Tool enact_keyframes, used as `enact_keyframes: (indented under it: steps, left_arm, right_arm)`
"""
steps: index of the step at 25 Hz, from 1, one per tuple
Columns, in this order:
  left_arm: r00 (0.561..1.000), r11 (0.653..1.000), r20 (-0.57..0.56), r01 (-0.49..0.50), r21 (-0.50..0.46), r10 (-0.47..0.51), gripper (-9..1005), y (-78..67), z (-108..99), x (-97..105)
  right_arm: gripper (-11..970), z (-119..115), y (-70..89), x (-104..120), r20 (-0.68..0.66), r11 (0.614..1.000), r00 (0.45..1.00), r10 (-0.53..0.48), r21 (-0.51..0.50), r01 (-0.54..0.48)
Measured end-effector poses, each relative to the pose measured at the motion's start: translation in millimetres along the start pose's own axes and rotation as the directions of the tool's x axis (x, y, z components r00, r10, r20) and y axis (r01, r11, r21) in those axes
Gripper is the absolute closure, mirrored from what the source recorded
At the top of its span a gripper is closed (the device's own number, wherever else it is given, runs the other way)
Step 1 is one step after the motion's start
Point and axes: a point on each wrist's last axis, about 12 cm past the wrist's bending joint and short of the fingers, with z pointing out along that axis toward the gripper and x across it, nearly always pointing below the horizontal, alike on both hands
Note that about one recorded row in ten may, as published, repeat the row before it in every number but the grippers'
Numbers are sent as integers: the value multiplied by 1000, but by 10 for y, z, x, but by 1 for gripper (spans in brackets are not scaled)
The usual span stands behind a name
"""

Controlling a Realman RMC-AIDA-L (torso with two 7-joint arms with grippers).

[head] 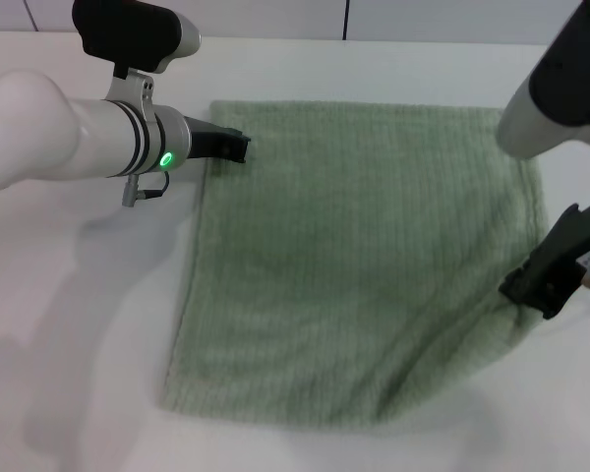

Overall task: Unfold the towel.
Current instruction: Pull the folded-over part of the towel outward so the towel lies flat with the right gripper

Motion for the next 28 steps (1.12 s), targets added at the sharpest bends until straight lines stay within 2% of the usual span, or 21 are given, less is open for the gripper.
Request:
enact_keyframes:
  steps: [28]
  left_arm:
    - [1000,1000,-2,-5,0,5,997,-3,4,-9]
  right_arm:
    - [940,169,2,97,-64,998,997,35,-49,-38]
